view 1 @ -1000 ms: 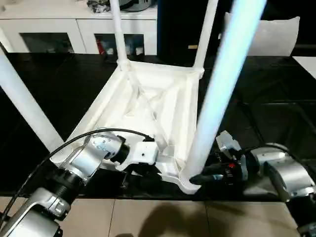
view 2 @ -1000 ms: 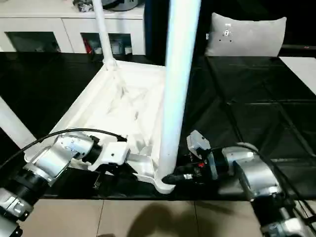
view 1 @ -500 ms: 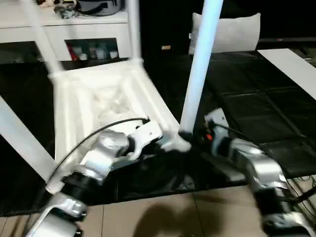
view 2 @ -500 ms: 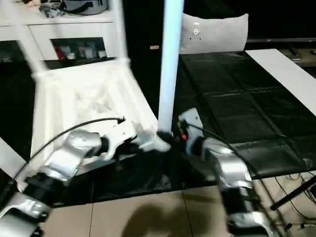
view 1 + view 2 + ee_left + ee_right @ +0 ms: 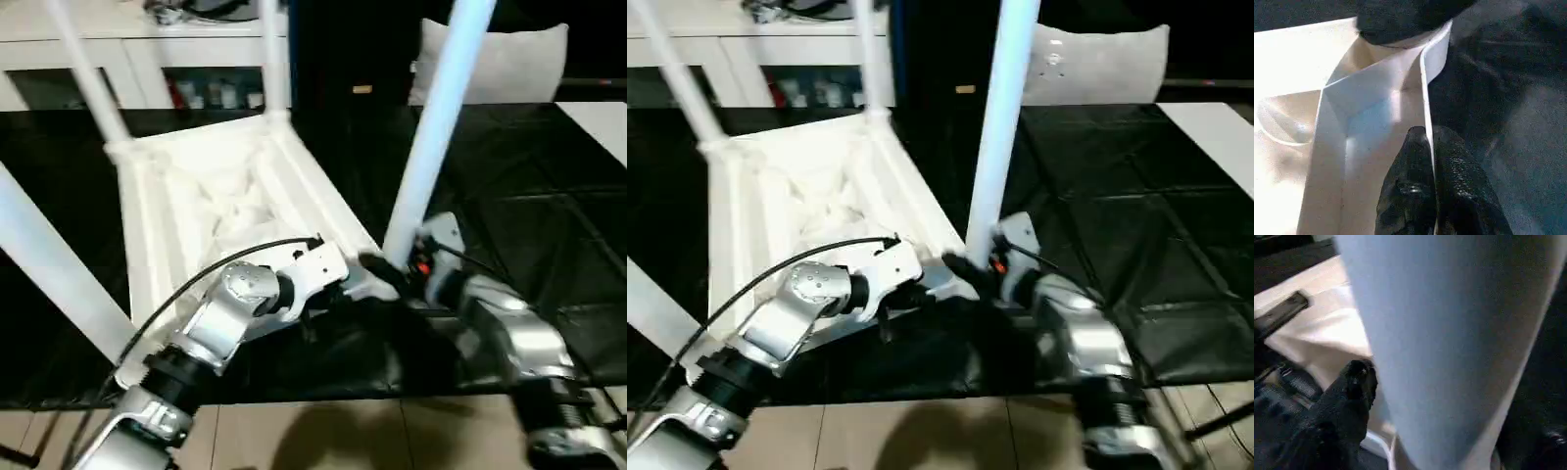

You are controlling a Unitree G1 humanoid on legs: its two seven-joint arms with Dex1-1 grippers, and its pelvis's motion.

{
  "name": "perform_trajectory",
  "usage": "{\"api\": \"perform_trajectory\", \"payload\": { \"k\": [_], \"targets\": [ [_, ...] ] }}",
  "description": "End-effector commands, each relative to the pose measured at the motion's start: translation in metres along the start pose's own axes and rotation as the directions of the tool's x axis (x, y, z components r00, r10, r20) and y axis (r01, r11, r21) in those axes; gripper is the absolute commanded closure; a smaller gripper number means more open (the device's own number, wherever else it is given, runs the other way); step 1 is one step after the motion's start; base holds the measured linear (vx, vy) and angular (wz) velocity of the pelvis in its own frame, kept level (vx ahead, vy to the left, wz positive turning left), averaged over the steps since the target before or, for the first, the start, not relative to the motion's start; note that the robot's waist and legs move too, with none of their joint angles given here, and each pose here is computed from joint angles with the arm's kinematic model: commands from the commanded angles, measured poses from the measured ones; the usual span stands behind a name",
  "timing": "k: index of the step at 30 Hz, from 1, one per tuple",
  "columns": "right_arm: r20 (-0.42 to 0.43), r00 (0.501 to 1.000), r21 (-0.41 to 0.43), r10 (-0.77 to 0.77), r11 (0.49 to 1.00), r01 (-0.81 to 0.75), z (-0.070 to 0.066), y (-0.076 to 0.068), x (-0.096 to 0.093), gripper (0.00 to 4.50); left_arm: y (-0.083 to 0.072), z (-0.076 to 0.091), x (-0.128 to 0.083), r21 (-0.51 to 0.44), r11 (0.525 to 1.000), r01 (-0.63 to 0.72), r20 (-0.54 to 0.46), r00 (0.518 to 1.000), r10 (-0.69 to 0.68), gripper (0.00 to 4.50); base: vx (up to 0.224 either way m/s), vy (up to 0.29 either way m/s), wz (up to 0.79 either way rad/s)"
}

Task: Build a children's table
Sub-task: Rotate leg to tighten

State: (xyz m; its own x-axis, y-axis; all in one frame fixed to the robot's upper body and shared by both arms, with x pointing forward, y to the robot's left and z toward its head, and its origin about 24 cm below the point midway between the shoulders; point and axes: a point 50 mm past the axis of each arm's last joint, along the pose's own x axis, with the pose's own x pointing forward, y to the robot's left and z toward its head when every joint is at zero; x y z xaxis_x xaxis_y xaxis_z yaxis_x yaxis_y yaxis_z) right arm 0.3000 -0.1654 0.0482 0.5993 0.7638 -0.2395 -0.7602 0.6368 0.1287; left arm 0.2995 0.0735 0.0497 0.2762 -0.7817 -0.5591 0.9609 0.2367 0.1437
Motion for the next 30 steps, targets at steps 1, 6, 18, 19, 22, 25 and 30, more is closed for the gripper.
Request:
{"api": "perform_trajectory", "payload": {
  "k": [1,6,18,19,22,25,30],
  "targets": [
    [-0.005,0.995,-0.032,0.102,0.994,-0.102,0.004,0.002,-0.009,0.7,-0.006,-0.005,0.001,0.045,0.995,0.084,-0.027,0.996,-0.083,4.5,0.0,0.0,0.0],
    [-0.086,0.963,-0.094,0.253,0.961,-0.261,0.007,-0.001,-0.031,0.37,-0.006,-0.012,-0.009,0.121,0.973,0.196,-0.054,0.98,-0.191,4.5,0.0,0.0,0.0],
    [-0.166,0.873,-0.106,0.458,0.872,-0.478,0.009,0.003,-0.036,0.62,-0.018,-0.019,-0.022,0.251,0.856,0.453,-0.136,0.892,-0.432,4.5,0.0,0.0,0.0],
    [-0.164,0.865,-0.103,0.475,0.863,-0.494,0.009,0.005,-0.035,0.62,-0.018,-0.018,-0.023,0.258,0.846,0.466,-0.138,0.885,-0.445,4.5,0.0,0.0,0.0],
    [-0.161,0.828,-0.082,0.537,0.829,-0.553,0.006,0.009,-0.032,0.94,-0.019,-0.017,-0.023,0.278,0.825,0.491,-0.142,0.871,-0.471,4.5,0.0,0.0,0.0],
    [-0.165,0.809,-0.073,0.565,0.811,-0.581,0.005,0.012,-0.03,1.12,-0.019,-0.016,-0.023,0.285,0.822,0.493,-0.141,0.87,-0.473,4.5,0.0,0.0,0.0],
    [-0.168,0.779,-0.031,0.604,0.787,-0.617,0.002,0.017,-0.029,1.59,-0.016,-0.014,-0.022,0.282,0.833,0.475,-0.133,0.88,-0.457,4.5,0.0,0.0,0.0]
  ]
}}
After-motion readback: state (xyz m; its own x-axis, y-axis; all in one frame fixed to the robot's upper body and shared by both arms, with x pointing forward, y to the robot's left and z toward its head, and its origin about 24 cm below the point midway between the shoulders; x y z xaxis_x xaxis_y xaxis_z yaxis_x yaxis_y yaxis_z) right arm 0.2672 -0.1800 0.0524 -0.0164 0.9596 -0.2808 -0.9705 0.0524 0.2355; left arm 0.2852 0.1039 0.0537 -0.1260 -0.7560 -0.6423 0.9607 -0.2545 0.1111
